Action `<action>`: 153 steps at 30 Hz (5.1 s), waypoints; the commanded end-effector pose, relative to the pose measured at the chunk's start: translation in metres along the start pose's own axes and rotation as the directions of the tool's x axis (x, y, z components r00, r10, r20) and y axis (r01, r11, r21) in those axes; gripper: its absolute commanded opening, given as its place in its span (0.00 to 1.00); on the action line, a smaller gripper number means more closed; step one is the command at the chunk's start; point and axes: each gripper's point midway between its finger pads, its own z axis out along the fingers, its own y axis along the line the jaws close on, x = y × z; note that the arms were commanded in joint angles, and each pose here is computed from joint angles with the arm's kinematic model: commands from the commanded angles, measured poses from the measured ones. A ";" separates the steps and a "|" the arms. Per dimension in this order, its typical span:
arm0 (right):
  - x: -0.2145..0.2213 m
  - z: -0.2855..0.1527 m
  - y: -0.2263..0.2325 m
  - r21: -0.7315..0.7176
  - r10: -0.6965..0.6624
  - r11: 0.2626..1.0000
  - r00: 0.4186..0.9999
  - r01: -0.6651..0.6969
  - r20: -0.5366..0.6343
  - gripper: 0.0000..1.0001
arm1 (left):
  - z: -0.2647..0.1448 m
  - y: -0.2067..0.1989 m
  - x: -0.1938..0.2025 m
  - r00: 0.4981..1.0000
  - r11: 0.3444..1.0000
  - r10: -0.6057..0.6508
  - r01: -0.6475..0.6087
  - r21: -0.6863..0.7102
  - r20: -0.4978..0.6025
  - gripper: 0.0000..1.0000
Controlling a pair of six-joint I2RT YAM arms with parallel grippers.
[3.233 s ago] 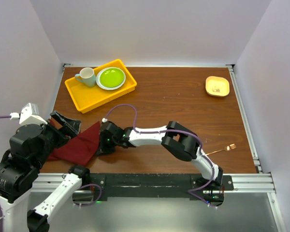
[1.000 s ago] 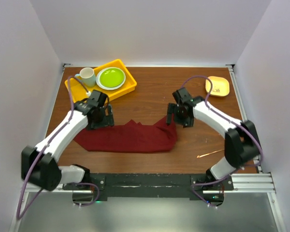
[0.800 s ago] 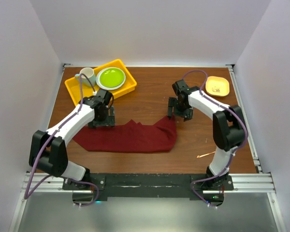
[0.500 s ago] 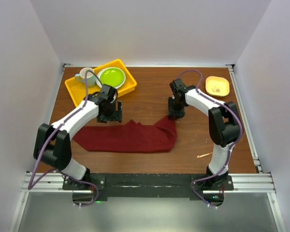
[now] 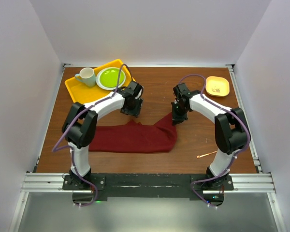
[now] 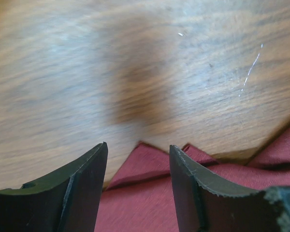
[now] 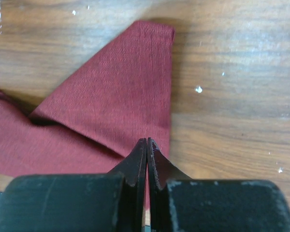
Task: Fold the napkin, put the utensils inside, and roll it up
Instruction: Flatten the napkin out
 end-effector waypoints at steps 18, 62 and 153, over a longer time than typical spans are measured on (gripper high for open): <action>-0.041 0.002 0.008 -0.080 -0.002 0.997 0.999 0.006 0.041 0.60 | 0.009 -0.007 0.055 0.993 1.000 -0.014 0.013 -0.006 -0.120 0.61; -0.064 -0.337 -0.014 -0.071 0.075 0.997 0.621 -0.031 0.780 0.00 | -0.345 0.074 -0.141 0.583 0.893 -0.432 0.384 0.235 0.688 0.00; 0.014 -0.010 -0.040 0.142 0.167 0.974 0.982 -0.178 0.086 0.63 | -0.075 0.033 0.120 0.961 0.961 -0.274 0.271 0.060 0.045 0.53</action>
